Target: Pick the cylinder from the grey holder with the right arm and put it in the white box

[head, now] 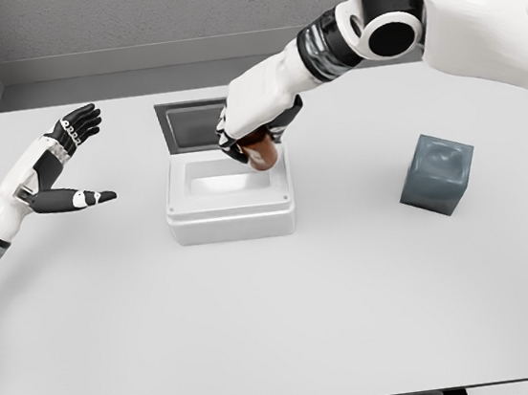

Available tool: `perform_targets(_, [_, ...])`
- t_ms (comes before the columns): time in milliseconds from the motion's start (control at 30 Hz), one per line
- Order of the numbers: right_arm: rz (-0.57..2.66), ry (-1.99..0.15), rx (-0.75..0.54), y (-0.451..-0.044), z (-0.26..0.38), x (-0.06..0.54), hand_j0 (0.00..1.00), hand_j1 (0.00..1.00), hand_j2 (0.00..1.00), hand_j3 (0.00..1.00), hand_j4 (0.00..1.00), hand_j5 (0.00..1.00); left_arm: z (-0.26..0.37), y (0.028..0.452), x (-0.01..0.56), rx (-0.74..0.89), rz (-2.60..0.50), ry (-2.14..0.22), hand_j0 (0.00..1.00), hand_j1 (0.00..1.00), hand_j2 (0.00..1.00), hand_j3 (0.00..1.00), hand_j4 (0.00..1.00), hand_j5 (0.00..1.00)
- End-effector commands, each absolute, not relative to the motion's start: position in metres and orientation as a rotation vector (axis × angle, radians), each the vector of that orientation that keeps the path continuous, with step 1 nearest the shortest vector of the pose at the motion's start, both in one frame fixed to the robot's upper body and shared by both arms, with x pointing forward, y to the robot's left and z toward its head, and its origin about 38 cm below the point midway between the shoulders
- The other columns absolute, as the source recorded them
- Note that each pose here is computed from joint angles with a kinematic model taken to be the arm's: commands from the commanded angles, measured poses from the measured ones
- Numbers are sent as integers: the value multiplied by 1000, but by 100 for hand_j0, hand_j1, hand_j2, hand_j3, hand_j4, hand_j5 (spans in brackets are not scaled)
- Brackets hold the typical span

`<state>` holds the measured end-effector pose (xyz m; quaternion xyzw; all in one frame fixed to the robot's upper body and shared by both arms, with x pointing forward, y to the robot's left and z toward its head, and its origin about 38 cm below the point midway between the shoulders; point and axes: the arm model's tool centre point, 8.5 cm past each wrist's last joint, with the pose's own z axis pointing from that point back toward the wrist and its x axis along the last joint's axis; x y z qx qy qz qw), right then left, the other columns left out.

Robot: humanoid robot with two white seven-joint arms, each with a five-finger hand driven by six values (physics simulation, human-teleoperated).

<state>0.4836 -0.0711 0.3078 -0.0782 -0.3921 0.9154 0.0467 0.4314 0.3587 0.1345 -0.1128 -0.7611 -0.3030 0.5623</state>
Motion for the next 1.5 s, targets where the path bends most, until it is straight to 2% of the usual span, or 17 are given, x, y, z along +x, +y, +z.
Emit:
perform_targets(0, [2776, -1197, -245, -72, 308, 486, 53, 53, 53, 53, 53, 53, 135, 359, 431, -270, -707, -1795, 100, 100, 100, 100, 100, 100])
perform_targets(33, [2727, -1181, -287, -71, 309, 489, 100, 100, 100, 100, 100, 100, 135, 359, 431, -270, -707, -1796, 100, 100, 100, 100, 100, 100])
perform_targets(233, [2781, -1239, -272, -50, 321, 473, 100, 100, 100, 100, 100, 100, 135, 360, 431, -268, -707, -1795, 100, 100, 100, 100, 100, 100])
perform_targets(433, [2804, -1252, -248, -46, 319, 466, 100, 100, 100, 100, 100, 100, 135, 359, 431, -270, -707, -1795, 100, 100, 100, 100, 100, 100])
perform_targets(600, [2905, -1377, -184, -32, 334, 423, 100, 100, 100, 100, 100, 100, 136, 359, 432, -269, -707, -1797, 100, 100, 100, 100, 100, 100])
perform_targets(733, [2793, -1473, -41, -81, 340, 420, 100, 100, 100, 100, 100, 100, 137, 360, 434, -276, -683, -1804, 100, 100, 100, 100, 100, 100])
perform_targets(867, [2569, -1482, -43, -148, 344, 433, 100, 100, 100, 100, 100, 100, 156, 353, 447, -299, -662, -1855, 100, 100, 100, 100, 100, 100])
perform_targets(933, [2503, -1490, -53, -169, 348, 435, 100, 100, 100, 100, 100, 100, 156, 343, 452, -335, -633, -1846, 100, 100, 100, 100, 100, 100])
perform_targets(1100, [2380, -1457, -91, -218, 344, 438, 100, 100, 100, 100, 100, 100, 149, 295, 472, -435, -646, -1806, 100, 100, 100, 100, 100, 100])
perform_targets(1267, [2356, -1438, -107, -231, 341, 439, 100, 100, 100, 100, 100, 100, 128, 275, 488, -419, -650, -1736, 100, 100, 100, 100, 100, 100])
perform_targets(1467, [2299, -1391, -144, -255, 333, 448, 100, 100, 100, 100, 100, 100, 122, 276, 488, -419, -637, -1720, 100, 100, 100, 100, 100, 100])
